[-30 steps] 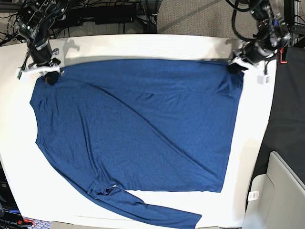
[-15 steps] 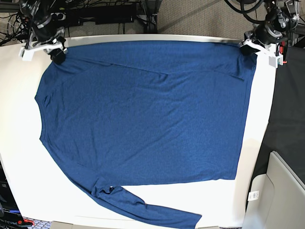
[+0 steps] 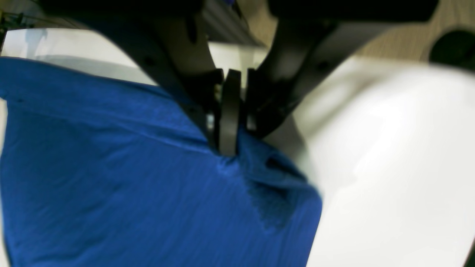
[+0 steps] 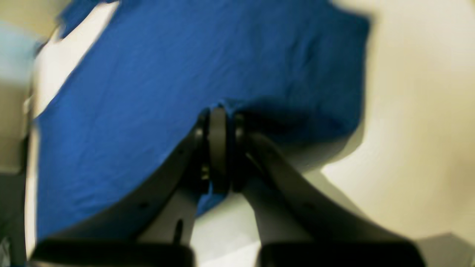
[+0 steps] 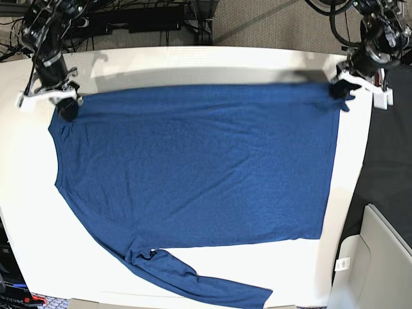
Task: Fold the T-shirt properly
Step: 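Lift the shirt with both grippers and drag it to flatten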
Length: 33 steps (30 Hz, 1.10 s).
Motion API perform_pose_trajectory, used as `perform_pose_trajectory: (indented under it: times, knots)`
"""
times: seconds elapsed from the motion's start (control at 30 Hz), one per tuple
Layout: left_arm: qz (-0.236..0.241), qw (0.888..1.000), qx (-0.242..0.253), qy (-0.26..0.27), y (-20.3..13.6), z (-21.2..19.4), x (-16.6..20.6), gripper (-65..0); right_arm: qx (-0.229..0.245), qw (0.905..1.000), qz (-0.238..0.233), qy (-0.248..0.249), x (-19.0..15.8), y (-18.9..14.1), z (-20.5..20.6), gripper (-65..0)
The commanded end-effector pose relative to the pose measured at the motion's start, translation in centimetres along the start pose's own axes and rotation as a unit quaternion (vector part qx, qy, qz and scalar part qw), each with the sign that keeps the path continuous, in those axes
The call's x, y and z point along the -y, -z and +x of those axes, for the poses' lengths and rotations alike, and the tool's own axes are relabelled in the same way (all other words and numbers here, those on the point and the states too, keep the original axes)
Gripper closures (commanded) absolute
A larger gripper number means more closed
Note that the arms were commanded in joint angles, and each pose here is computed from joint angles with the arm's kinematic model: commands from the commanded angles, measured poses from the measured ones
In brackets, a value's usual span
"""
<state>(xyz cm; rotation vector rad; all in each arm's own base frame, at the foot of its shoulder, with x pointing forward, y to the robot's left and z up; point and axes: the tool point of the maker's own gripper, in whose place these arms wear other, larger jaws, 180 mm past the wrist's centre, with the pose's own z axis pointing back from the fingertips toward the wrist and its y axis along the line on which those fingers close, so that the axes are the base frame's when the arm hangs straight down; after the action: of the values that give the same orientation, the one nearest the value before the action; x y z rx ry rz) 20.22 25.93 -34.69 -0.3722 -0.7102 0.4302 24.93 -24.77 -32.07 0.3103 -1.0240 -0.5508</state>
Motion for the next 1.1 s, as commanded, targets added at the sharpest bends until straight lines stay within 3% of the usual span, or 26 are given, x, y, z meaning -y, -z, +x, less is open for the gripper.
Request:
perform_pose_trajectory:
  times: [0.0, 0.23, 0.47, 0.67, 0.8, 1.07]
  knots:
    - [-0.006, 1.000, 0.016, 0.007, -0.1, 1.5, 0.5, 0.0, 0.034, 0.9992, 0.017, -0.014, -1.3, 0.4, 2.2, -0.2]
    - [-0.049, 0.997, 0.053, 0.006, 1.7, 5.8, 3.4, 0.0, 0.043, 0.9986, 0.016, -0.026, -1.3, 3.9, 4.6, -0.2]
    - [-0.081, 0.995, 0.037, -0.034, 5.2, 6.4, 4.2, 0.0, 0.036, 0.9990, 0.025, 0.010, -1.0, 7.0, 5.3, -0.2]
    - [-0.096, 0.992, 0.043, -0.064, 7.3, 7.7, 4.4, 0.0, 0.023, 0.9979, 0.061, -0.001, -2.5, 9.2, 4.9, -0.2]
    - [-0.104, 0.991, 0.046, -0.073, 8.4, 8.5, 4.7, 0.0, 0.043, 0.9972, 0.061, -0.006, -2.9, 10.3, 5.8, -0.2]
    - [-0.102, 0.988, 0.029, -0.115, 10.5, 7.6, 3.6, -0.2, 0.048, 0.9961, 0.067, 0.032, -2.9, 12.9, 5.8, -0.5]
